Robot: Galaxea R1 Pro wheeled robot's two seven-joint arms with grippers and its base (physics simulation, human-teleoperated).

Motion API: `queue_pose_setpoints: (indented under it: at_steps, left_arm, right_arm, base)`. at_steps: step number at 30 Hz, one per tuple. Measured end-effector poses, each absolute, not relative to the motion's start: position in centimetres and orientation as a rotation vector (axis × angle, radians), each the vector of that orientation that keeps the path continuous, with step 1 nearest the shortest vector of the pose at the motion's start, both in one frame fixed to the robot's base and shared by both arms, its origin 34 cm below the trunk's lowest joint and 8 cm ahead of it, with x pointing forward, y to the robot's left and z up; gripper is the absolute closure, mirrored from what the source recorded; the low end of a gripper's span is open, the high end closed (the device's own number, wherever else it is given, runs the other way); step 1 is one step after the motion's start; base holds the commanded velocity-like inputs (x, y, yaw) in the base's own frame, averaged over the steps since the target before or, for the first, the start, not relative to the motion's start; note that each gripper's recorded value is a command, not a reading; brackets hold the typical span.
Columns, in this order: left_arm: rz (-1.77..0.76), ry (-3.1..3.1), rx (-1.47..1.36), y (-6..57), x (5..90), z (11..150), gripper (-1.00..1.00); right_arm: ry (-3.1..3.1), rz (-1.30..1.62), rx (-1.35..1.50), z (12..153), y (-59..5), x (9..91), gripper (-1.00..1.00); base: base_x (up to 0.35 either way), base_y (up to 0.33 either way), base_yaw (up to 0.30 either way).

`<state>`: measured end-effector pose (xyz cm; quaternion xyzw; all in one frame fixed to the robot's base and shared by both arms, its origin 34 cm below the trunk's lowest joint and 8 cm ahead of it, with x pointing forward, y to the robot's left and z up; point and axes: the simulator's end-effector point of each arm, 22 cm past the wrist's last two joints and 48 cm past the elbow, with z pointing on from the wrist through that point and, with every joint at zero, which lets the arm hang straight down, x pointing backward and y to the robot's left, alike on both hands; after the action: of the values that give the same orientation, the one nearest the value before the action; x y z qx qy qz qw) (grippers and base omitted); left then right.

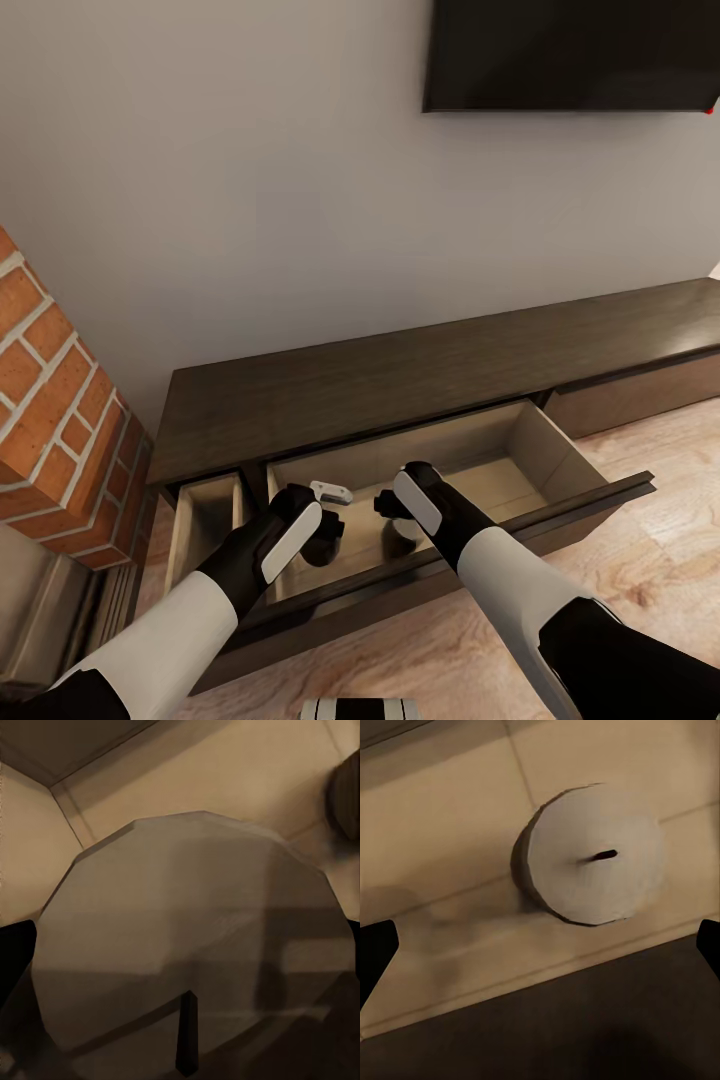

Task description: Place each of the two pumpkins and all three candles from the living room inside a cabinet in the living room (use any cabinet), then make sure every cabinet is closed, and position the cauldron so it is next to a table in the living room.

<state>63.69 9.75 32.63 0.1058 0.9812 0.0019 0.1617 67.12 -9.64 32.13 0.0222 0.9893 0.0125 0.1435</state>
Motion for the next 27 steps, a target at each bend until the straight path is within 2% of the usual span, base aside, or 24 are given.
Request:
queue_pose_setpoints:
  at_steps: [6, 7, 27]
  left_arm:
    - [0.009, 2.801, 0.301, 9.85, 63.71, 32.61, 1.00]
    - [0.009, 2.801, 0.301, 9.86, 63.70, 32.60, -1.00]
    - [0.012, 2.802, 0.291, 10.02, 63.65, 32.37, -1.00]
  right_arm:
    - [2.853, 0.036, 0.064, 32.12, -9.64, 67.12, -1.00]
    - [2.853, 0.036, 0.064, 32.12, -9.64, 67.12, -1.00]
    - [2.853, 0.036, 0.064, 32.13, -9.64, 67.12, -1.00]
  base:
    - [0.000, 0.000, 0.000]
    - [0.000, 0.000, 0.000]
    - [0.000, 0.000, 0.000]
